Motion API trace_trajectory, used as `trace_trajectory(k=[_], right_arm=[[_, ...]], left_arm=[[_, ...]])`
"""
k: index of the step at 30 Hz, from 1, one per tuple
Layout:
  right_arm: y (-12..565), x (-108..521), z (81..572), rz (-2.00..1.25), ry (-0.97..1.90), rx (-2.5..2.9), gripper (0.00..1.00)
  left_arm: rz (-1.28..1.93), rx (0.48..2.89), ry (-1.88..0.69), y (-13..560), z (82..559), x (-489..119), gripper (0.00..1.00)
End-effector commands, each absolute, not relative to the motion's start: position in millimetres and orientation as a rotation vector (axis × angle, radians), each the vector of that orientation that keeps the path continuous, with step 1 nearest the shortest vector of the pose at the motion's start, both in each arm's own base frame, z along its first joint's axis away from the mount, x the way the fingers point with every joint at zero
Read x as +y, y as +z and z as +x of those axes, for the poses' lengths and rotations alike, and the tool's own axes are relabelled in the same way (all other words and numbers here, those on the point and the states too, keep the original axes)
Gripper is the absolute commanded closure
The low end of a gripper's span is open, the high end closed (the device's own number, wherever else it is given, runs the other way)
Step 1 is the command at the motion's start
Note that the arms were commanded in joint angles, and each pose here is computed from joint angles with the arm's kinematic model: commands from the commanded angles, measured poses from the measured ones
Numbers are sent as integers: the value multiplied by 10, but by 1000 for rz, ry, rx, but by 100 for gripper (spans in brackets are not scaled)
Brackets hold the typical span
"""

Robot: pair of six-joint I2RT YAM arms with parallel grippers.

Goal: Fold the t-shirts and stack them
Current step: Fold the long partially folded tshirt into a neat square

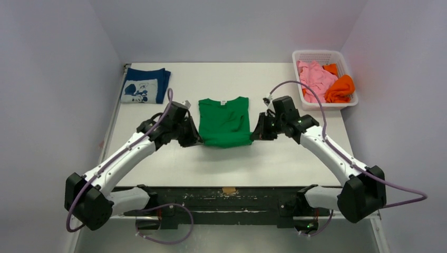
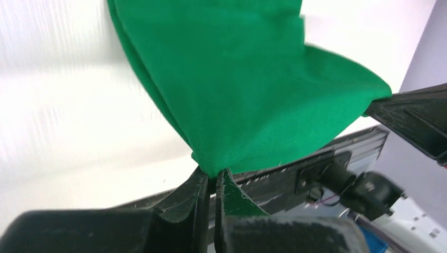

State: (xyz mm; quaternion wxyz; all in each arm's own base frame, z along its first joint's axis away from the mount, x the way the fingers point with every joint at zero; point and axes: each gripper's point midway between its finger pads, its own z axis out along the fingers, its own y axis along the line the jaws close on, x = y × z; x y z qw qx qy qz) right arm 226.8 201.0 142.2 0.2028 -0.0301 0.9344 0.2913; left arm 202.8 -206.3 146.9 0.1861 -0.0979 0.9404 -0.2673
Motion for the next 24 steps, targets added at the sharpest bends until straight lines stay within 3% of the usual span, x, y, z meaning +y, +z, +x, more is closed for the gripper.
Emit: trace_trajectory(k=[1,7,24], right_arm=[[1742,2014,2954,10,825,2443,100],[1803,2052,3587,77,850,2399,100],[1508,1959,4730,164,762,2439,100]], left_arm=[[-283,2517,-761,1807,2684,-2033,100],[-280,2510,-590,1926,3356,-1870,100],[-336,2586,-612,1501,4561,-1913,100]])
